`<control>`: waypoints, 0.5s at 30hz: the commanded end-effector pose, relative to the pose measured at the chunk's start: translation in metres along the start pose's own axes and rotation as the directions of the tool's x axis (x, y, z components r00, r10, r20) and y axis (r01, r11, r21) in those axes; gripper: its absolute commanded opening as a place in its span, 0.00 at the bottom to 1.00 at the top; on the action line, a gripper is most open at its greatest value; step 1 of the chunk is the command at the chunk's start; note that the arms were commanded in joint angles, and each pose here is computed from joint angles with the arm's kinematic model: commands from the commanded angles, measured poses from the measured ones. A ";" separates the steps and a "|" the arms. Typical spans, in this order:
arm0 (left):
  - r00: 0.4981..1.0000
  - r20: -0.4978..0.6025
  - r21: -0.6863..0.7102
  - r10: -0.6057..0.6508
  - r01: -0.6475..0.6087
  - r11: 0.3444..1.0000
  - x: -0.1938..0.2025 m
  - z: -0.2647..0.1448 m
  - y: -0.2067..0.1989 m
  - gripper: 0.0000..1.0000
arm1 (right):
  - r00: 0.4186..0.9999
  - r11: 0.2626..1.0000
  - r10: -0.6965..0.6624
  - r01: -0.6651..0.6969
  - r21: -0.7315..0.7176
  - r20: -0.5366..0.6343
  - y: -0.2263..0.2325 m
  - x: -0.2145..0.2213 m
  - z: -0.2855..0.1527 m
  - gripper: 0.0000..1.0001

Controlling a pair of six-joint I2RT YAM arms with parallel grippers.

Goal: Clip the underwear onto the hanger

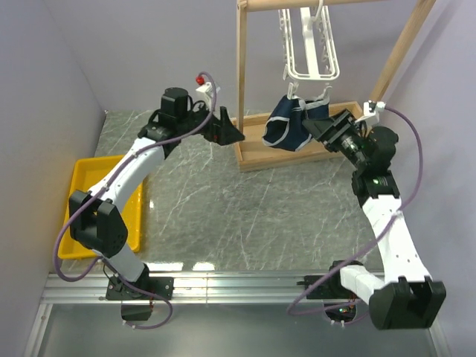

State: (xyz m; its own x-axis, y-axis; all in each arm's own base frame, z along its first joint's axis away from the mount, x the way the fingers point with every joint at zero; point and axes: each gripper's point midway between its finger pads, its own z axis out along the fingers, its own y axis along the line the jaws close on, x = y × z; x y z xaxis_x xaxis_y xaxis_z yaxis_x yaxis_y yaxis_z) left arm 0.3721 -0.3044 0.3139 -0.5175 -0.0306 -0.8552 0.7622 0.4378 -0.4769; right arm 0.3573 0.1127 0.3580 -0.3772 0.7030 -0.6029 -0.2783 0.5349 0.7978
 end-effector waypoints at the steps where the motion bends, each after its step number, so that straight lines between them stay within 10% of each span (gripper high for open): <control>1: 0.996 -0.086 -0.178 -0.028 0.013 0.984 0.001 -0.044 0.028 0.99 | 0.966 0.966 -0.258 0.258 -0.024 0.015 0.010 -0.002 -0.032 0.74; 15: 0.993 -0.071 -0.605 -0.098 0.035 0.796 0.044 -0.157 0.134 0.99 | 0.805 0.759 -0.551 0.593 0.271 -0.220 -0.099 0.014 -0.106 0.86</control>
State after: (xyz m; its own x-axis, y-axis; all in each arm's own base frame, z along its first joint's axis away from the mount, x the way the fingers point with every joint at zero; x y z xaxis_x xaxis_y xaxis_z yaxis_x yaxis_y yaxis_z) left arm 0.4044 -0.1229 0.2528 -0.6324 -0.0550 -0.7727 0.3771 0.8494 -0.3692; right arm 0.2952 0.0304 0.3154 -0.2382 0.2649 -0.9344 -0.2269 0.9203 0.3187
